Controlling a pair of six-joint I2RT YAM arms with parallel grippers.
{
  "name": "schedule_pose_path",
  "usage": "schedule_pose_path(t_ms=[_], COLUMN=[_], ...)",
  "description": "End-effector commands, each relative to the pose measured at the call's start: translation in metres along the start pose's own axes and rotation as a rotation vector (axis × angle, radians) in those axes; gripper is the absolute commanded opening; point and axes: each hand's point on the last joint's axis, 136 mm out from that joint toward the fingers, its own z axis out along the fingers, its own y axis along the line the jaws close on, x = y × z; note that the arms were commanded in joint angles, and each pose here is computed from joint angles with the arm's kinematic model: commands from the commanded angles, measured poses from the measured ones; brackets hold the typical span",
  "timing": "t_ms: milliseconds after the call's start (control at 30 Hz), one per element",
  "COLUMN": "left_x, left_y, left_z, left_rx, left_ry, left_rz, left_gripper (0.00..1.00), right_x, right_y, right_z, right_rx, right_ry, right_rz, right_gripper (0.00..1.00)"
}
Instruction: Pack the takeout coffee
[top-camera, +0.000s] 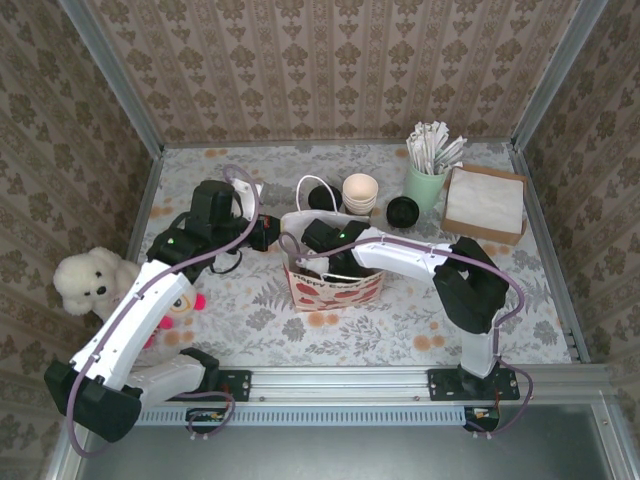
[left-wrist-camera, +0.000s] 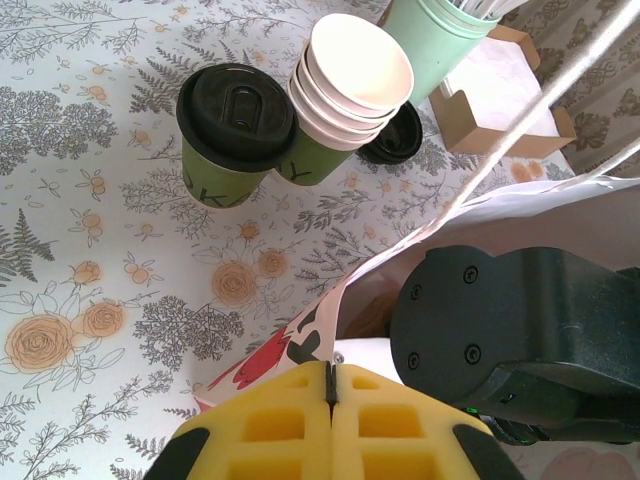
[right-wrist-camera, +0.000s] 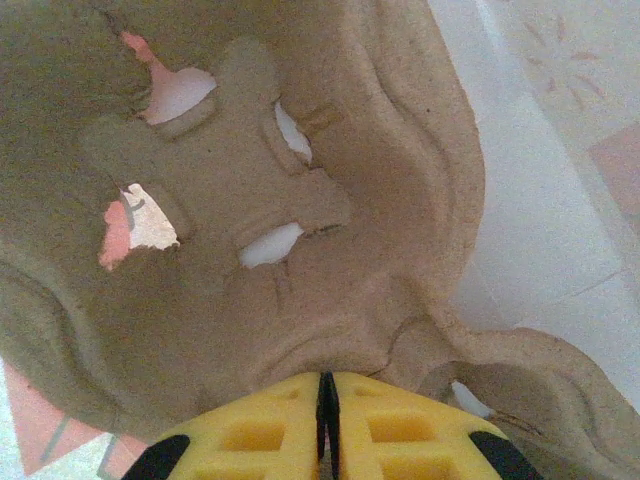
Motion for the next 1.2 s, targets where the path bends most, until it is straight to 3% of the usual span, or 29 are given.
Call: schedule_pose_path(t_ms=[0,133,267,467,633,767,933,1167], left_x=[-0.009,-0.011,-0.012,-0.015,-0.016,-0.014,-0.012,-0.011], left_y=[-0.011,-0.013,-0.011,-0.015,-0.016,-0.017,-0.016,-0.012], left_z=[-0.004,-0.003,-0.001,0.001,0.002,0.000,0.002,0.006], left_rx=[0.048,0.054,0.044,0.059,0.063,0.063,0.064,0.052], left_ry=[-0.052,-0.058,-0.048,-0.024,-0.026,-0.013,-0.007,0.014], left_rz=[0.050,0.067,0.079,0.083,0.082,0.076,0.067,0.064], left_gripper=[0.00,0.00,0.00,0.00,0.00,0.00,0.00,0.00], right_x=[0.012,-0.009,-0.010,0.023,0.023,0.021,0.019,0.000], right_y=[-0.006,0.009,0.017,0.014,0.006,0.001,-0.003,0.016], right_z=[0.003,-0.029,-0.040,-0.001,0.023,0.021,0.008,-0.023], right_rx=[0.036,-0.032,-0.055,0.000,0.023,0.043,0.081,0.023], right_ry=[0.058,-0.072,-0.147,0.038,0.069,0.101,0.101,-0.051], right_rz=[-0.053,-0.070,-0.124,-0.262,-0.274,-0.293,-0.309,-0.316], right_gripper=[0.17,0.21,0.18,0.15,0.14,0.16,0.19,0.25])
